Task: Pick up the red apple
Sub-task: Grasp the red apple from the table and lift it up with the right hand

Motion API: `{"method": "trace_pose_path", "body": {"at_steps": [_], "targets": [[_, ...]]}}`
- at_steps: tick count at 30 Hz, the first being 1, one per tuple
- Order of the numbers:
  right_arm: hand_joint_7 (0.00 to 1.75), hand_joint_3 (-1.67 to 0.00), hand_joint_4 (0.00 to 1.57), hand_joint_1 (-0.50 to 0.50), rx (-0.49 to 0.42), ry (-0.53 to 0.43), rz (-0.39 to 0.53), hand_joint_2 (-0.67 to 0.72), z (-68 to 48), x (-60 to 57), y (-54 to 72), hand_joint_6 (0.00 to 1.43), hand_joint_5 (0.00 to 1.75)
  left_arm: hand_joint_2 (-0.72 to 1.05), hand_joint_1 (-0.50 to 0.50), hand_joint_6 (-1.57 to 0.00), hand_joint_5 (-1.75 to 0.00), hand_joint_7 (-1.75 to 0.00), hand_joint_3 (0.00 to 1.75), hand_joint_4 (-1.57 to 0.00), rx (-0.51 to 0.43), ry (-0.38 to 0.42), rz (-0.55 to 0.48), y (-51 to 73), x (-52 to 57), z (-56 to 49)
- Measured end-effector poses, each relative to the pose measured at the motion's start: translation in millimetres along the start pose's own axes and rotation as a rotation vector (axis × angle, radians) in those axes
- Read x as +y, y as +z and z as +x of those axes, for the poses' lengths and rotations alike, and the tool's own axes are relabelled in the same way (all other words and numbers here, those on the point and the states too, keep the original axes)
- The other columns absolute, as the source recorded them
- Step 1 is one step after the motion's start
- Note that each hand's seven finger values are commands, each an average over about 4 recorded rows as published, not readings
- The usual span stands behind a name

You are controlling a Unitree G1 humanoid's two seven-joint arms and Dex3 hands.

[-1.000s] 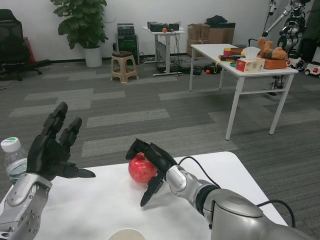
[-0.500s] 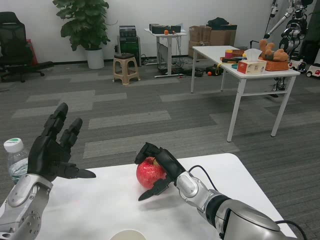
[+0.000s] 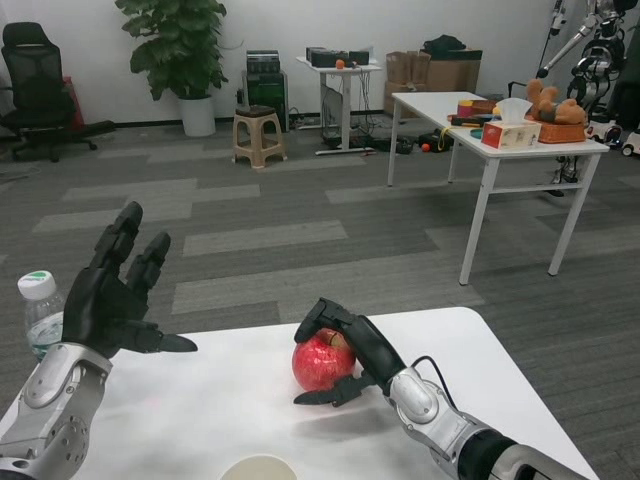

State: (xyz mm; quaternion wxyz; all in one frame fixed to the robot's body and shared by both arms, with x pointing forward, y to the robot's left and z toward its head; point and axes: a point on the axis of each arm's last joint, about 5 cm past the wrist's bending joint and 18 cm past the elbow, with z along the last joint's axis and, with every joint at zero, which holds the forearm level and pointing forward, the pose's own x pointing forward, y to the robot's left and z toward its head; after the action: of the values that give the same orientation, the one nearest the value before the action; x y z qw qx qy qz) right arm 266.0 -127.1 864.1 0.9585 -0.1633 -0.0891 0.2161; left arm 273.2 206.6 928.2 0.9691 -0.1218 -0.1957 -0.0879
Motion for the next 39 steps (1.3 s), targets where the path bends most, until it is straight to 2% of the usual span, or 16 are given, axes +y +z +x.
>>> {"method": "trace_pose_path", "body": {"at_steps": [5, 8, 13, 20, 23, 29, 34, 39], "targets": [[1.68, -0.75, 0.0, -0.35, 0.0, 0.004, 0.006, -0.48, -7.0, -3.5, -2.9, 0.33, 1.41, -0.02, -0.5, 0.0, -0.21, 0.0, 0.0, 0.0, -0.001, 0.002, 0.0, 0.0, 0.1, 0.0], [1.71, -0.85, 0.0, -0.35, 0.001, 0.029, -0.003, -0.48, -7.3, -4.8, -3.1, 0.21, 1.21, -0.02, -0.5, 0.0, -0.26, 0.0, 0.0, 0.0, -0.001, 0.002, -0.002, -0.2, -0.3, 0.0], [1.68, -0.95, 0.0, -0.38, 0.005, 0.048, -0.007, -0.54, -7.5, -6.7, -3.2, 0.12, 0.95, -0.02, -0.5, 0.0, -0.21, 0.0, 0.0, 0.0, -0.001, 0.002, -0.003, -0.4, -0.6, 0.0], [1.52, -0.95, 0.0, -0.38, 0.02, 0.064, -0.014, -0.51, -5.9, -8.5, -3.2, 0.02, 0.73, -0.02, -0.5, 0.0, -0.21, 0.0, 0.0, 0.0, -0.001, 0.001, -0.001, -0.4, -0.7, 0.0], [1.41, -0.93, 0.0, -0.38, 0.032, 0.069, -0.019, -0.48, -5.6, -9.6, -4.0, 0.0, 0.68, -0.02, -0.5, 0.0, -0.21, 0.0, 0.0, 0.0, -0.001, 0.001, -0.002, -0.5, -0.7, 0.0], [1.36, -0.89, 0.0, -0.4, 0.037, 0.097, -0.049, -0.48, -4.9, -8.9, -3.4, 0.0, 0.68, -0.02, -0.5, 0.0, -0.21, 0.0, 0.0, 0.0, -0.001, 0.001, -0.002, -0.5, -0.7, 0.0], [1.03, -0.79, 0.0, -0.42, 0.055, 0.114, -0.06, -0.43, -4.9, -8.3, -4.1, 0.0, 0.65, -0.02, -0.5, 0.0, -0.21, 0.0, 0.0, 0.0, -0.005, -0.001, -0.002, 0.1, -1.1, 0.3], [0.86, -0.79, 0.0, -0.42, 0.088, 0.137, -0.067, -0.41, -7.1, -7.0, -7.0, 0.0, 0.58, -0.02, -0.5, 0.0, -0.23, 0.0, 0.0, 0.0, -0.011, -0.002, -0.003, 1.1, -1.3, 0.7]]}}
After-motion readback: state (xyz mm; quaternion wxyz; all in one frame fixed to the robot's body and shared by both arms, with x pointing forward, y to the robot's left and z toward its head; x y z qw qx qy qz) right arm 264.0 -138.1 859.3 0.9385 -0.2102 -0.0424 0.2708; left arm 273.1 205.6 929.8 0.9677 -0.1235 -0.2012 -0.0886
